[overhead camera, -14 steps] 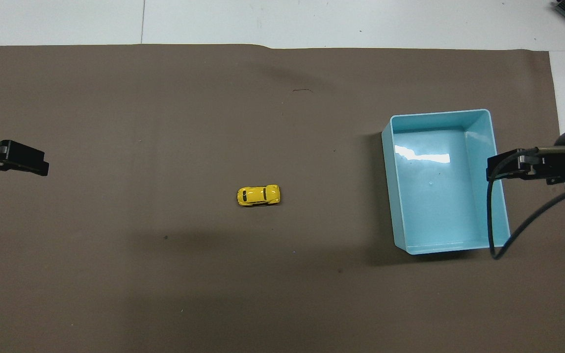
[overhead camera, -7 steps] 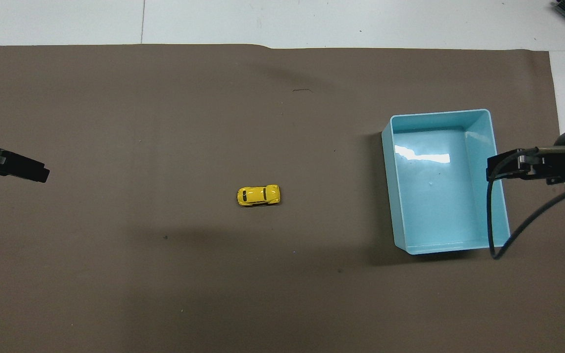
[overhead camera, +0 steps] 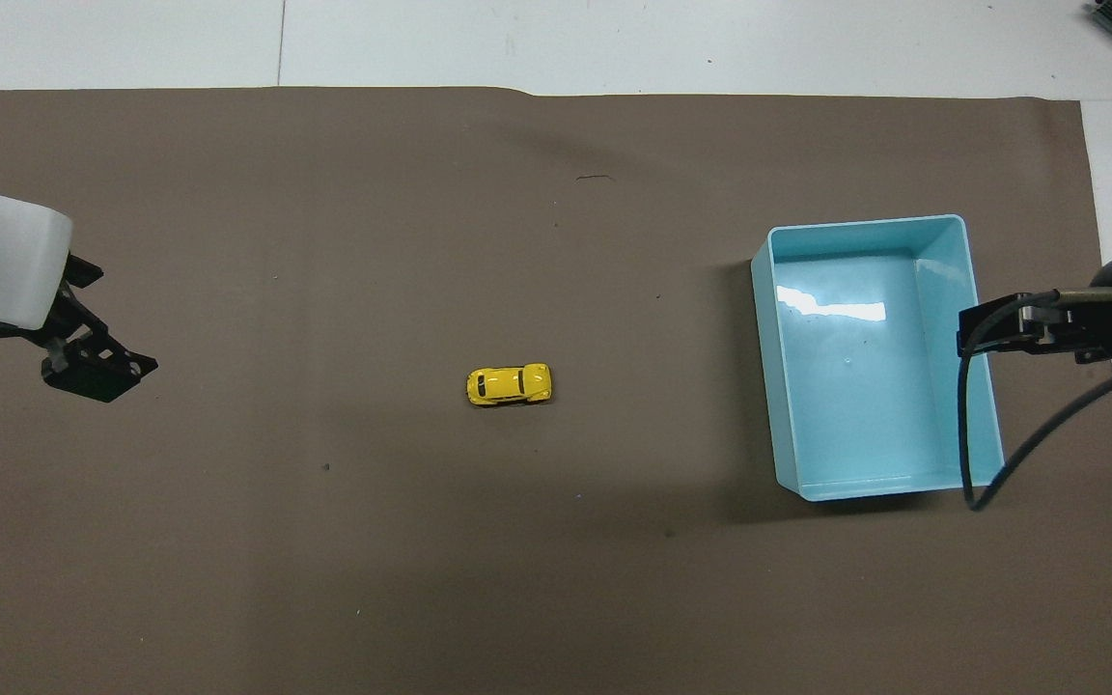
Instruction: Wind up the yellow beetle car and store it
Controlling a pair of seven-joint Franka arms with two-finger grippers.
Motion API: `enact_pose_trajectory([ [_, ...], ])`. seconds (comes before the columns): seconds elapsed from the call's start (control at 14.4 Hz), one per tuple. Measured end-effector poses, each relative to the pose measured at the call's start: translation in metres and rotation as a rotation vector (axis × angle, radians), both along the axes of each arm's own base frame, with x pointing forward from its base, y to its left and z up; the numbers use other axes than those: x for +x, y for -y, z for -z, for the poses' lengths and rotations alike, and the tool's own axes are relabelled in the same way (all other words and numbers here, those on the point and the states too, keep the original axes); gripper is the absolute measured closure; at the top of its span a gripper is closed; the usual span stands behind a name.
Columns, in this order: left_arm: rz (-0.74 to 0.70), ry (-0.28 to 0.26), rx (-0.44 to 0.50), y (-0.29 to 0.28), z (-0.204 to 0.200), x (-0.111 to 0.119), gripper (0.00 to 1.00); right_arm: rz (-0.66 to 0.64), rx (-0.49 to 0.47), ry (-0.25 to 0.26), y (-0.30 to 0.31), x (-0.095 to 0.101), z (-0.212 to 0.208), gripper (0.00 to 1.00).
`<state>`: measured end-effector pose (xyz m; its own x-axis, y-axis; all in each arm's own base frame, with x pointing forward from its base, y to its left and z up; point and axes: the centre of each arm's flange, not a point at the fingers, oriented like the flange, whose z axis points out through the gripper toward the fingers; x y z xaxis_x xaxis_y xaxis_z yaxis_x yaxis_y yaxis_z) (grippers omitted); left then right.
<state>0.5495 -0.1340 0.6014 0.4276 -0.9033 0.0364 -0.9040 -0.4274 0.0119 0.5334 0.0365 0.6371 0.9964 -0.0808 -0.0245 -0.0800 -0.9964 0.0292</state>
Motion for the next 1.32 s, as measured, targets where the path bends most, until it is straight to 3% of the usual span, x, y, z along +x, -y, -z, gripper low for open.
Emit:
enact_pose_trajectory([
  [0.9, 0.334, 0.041, -0.003, 0.105, 0.136, -0.006, 0.00, 0.000, 0.000, 0.000, 0.000, 0.000, 0.000, 0.00],
  [1.32, 0.342, 0.057, -0.007, 0.169, 0.206, -0.023, 0.00, 0.000, 0.000, 0.000, 0.000, 0.000, 0.000, 0.00],
])
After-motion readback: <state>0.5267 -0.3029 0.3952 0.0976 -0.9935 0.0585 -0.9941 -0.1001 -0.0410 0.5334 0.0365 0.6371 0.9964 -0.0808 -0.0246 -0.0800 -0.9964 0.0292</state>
